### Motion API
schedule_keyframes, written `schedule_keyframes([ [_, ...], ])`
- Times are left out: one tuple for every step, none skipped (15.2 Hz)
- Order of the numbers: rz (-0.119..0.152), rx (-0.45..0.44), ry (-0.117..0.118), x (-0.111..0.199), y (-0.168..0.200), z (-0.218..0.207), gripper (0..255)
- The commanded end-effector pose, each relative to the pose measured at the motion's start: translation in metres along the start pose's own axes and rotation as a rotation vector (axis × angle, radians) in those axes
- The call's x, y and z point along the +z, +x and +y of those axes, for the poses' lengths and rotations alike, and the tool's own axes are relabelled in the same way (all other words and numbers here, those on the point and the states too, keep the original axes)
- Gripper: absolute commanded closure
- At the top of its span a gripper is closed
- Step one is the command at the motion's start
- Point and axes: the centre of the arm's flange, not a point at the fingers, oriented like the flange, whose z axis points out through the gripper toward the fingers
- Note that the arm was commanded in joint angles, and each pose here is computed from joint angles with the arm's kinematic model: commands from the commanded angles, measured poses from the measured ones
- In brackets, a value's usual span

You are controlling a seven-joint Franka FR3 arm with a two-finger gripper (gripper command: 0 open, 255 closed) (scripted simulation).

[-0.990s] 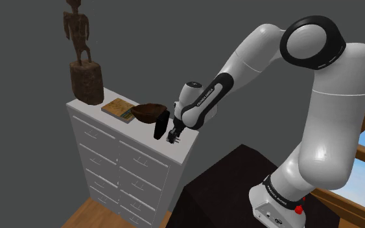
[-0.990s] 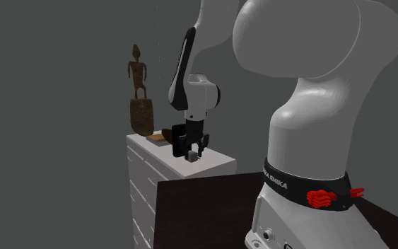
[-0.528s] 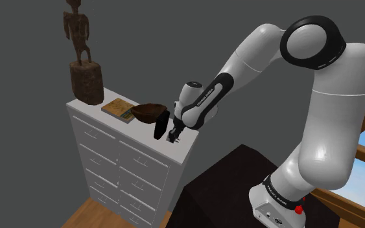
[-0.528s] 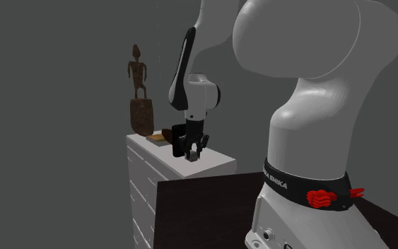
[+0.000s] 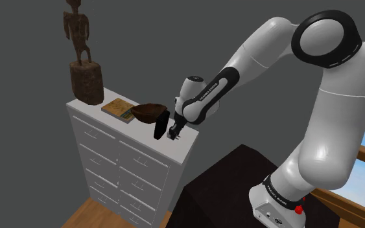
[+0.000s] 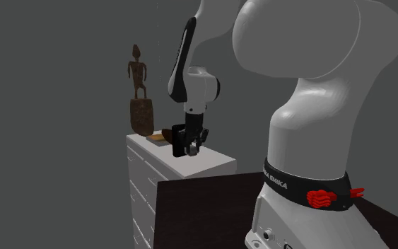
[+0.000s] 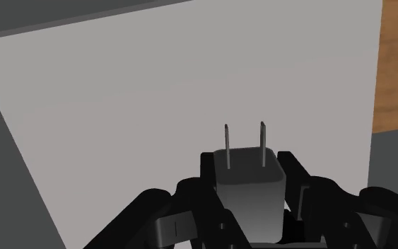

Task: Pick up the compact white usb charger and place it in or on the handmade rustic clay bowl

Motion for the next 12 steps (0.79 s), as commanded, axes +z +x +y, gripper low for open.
schedule_keyframes([
  [0.000,0.000,0.000,-0.010,-0.001,0.001,255],
  [0.000,0.000,0.000,-0.015,-0.001,0.001,255],
  [0.000,0.000,0.000,-0.020,0.000,0.000,255],
  [0.000,0.000,0.000,-0.025,0.000,0.000,255],
  [0.000,0.000,0.000,-0.031,0.000,0.000,255],
  [0.000,0.000,0.000,-0.036,0.000,0.000,255],
  [0.000,0.000,0.000,-0.041,0.001,0.000,255],
  [0.000,0.000,0.000,-0.046,0.001,0.000,255],
  [0.000,0.000,0.000,-0.052,0.001,0.000,255],
  [0.000,0.000,0.000,-0.057,0.002,-0.001,255],
  [0.000,0.000,0.000,-0.062,0.002,-0.001,255],
  [0.000,0.000,0.000,-0.068,0.002,-0.001,255],
])
